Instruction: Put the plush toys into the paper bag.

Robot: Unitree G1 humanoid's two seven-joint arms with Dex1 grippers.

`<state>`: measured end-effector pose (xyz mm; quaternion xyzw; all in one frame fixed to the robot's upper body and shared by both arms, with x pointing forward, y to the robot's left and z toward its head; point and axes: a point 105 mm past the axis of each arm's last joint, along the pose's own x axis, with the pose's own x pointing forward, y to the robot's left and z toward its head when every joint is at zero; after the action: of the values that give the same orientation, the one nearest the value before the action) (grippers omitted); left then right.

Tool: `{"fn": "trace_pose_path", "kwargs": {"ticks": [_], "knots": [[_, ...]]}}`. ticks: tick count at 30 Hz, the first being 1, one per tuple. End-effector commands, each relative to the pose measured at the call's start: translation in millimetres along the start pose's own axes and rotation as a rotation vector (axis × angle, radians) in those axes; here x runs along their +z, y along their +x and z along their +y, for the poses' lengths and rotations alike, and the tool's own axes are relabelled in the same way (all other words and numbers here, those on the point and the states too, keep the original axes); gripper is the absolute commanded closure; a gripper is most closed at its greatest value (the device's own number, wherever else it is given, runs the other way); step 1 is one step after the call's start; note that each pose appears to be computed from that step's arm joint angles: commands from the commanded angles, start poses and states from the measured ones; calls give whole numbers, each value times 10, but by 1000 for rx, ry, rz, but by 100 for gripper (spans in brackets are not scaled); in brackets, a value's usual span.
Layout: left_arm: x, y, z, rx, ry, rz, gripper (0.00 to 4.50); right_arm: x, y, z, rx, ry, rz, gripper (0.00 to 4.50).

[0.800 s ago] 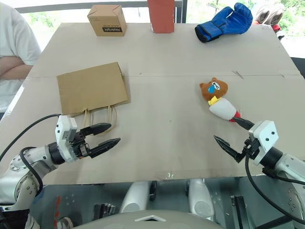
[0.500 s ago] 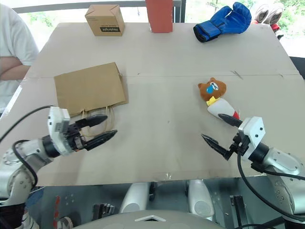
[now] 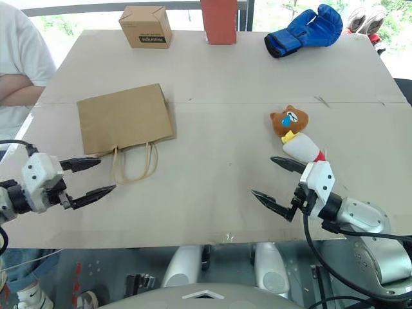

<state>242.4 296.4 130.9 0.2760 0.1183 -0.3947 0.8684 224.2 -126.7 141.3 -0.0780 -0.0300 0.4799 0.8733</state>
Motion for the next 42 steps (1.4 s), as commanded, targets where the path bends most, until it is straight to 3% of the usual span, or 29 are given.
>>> {"fn": "trace_pose_path", "kwargs": {"ticks": [1, 4, 7, 14, 19, 22, 25, 26, 27, 33, 37, 42], "knots": [[38, 55, 61, -27, 112, 21, 20, 100, 31, 17, 0, -33, -33, 0], [-5, 118, 118, -39, 136, 34, 20, 89, 56, 40, -6, -35, -34, 0], [26, 212, 101, -105, 150, 7, 93, 101, 80, 57, -19, -30, -42, 0], [92, 312, 70, -174, 76, -50, 448, 110, 51, 66, -39, -29, -34, 0], [356, 348, 76, -217, -175, -176, 448, 119, 50, 101, -42, -24, -34, 0], [404, 268, 147, -205, -208, -182, 448, 136, 48, 112, -41, -21, -37, 0], [301, 142, 255, -184, -150, -109, 448, 143, 54, 109, -43, -23, -42, 0], [269, 127, 322, -151, -116, -86, 382, 146, 59, 108, -43, -22, -46, 0], [249, 126, 413, -105, -76, -66, 357, 148, 64, 109, -43, -21, -49, 0], [163, 71, 744, 29, 155, 28, 87, 171, 91, 128, -41, -22, -67, 0], [-13, 13, 788, 26, 255, 112, 87, 155, 77, 107, -57, -27, -62, 0], [-27, 100, 824, 26, 366, 123, 87, 165, 64, 99, -68, -34, -60, 0]]}}
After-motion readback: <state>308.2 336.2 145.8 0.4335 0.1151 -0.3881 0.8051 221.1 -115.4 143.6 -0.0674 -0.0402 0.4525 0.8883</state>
